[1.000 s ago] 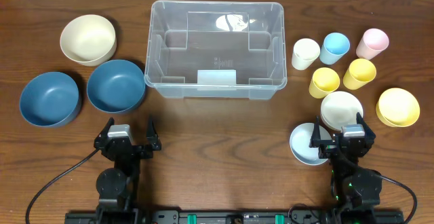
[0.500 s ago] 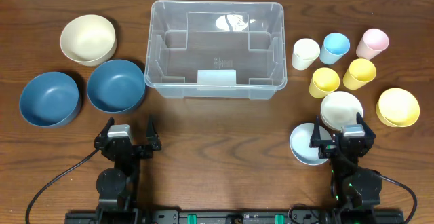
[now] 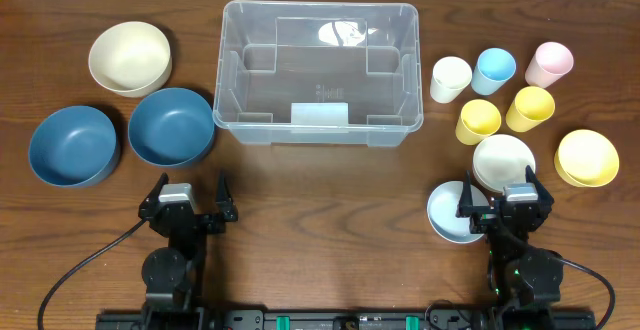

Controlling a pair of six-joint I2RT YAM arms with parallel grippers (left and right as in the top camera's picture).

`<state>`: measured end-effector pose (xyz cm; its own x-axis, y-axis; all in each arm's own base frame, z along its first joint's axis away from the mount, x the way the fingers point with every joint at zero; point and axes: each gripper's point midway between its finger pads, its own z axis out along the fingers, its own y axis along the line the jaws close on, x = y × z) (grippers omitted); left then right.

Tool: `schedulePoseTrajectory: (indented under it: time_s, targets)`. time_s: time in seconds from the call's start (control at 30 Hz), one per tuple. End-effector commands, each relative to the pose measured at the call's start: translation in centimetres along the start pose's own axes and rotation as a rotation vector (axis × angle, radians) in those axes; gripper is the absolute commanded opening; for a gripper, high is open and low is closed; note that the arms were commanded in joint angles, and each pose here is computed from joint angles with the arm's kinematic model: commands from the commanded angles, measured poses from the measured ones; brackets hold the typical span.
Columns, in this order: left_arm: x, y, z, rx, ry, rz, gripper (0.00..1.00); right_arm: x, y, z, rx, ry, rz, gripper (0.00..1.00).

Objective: Pack container

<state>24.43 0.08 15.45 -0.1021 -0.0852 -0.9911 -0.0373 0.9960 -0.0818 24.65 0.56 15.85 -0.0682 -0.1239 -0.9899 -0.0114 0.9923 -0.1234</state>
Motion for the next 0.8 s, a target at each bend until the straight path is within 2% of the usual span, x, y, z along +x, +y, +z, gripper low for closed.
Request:
schedulePoseTrajectory:
  time_s: [0.0, 0.47, 0.6, 0.67, 0.77]
  targets:
    - [1.8, 0.4, 0.1, -0.017, 0.049, 0.020, 0.98, 0.1, -0.5, 0.0, 0.024, 0.001, 0.015, 0.99]
    - [1.8, 0.4, 0.1, -0.017, 0.049, 0.020, 0.98, -0.6, -1.1, -0.1, 0.058, -0.025, 0.018, 0.99]
    - [1.8, 0.4, 0.1, -0.017, 0.049, 0.020, 0.98, -3.0, -1.5, -0.3, 0.062, -0.119, 0.207, 0.99]
    - [1.8, 0.4, 0.1, -0.017, 0.049, 0.020, 0.98, -3.5, -1.5, -0.6, 0.057, -0.099, 0.262, 0.99]
    - [1.8, 0.4, 0.1, -0.017, 0.049, 0.020, 0.98, -4.0, -1.2, -1.0, 0.037, 0.008, 0.315, 0.99]
